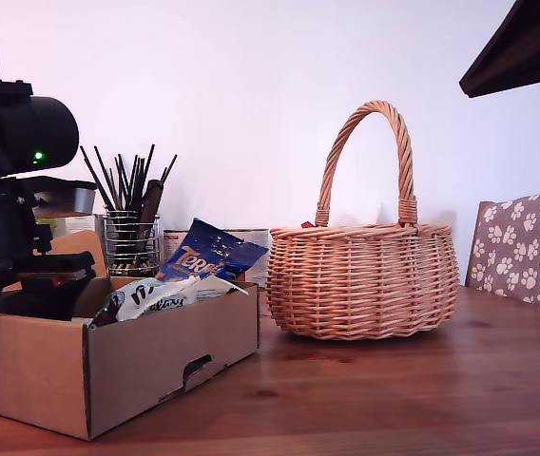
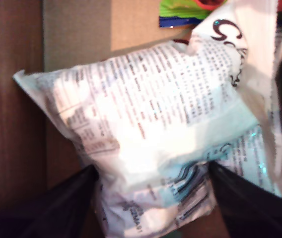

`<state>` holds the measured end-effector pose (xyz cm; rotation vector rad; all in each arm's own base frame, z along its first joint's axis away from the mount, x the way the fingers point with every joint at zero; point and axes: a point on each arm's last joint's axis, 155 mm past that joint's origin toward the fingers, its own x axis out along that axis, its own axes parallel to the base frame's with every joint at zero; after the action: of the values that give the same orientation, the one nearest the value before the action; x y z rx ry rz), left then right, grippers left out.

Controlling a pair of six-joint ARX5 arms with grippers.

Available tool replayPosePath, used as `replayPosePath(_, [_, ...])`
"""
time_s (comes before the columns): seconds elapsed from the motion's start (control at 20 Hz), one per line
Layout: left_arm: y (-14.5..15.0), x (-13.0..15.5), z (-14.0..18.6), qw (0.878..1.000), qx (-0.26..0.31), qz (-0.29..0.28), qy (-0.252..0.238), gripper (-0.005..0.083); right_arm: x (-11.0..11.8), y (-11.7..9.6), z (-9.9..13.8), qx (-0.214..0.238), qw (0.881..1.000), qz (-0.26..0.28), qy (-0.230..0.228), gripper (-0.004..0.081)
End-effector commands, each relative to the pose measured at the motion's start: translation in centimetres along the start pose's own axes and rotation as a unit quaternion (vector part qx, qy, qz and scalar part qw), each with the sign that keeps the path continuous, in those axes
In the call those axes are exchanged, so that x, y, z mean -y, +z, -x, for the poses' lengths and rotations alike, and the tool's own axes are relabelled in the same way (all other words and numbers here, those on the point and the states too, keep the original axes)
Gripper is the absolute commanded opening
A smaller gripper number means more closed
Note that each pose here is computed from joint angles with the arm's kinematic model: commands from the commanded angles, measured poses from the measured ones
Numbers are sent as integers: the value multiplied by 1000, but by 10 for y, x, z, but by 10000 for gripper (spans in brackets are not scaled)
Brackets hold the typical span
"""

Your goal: Move the bags of Easter eggs from the cardboard box on the left into the woven basket on the right side.

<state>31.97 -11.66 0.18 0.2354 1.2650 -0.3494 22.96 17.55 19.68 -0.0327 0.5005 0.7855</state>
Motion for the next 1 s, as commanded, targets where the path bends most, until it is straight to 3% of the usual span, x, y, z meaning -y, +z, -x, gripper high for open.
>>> replayPosePath(0.0, [-34,1,-24,998,-57,3,-2,312,2,-12,-4,-13,1000,-6,-1,-5])
replayPosePath(0.3, [-20,0,-13,1000,-29,-2,0,275,2,-12,-4,-13,1000,-6,-1,-5])
replayPosePath(0.7, [22,0,49,996,90,-8,7,87,3,-12,-4,-13,1000,-6,-1,-5])
replayPosePath(0.95, [44,3,94,986,169,-11,5,87,3,-12,-4,-13,1000,-6,-2,-5])
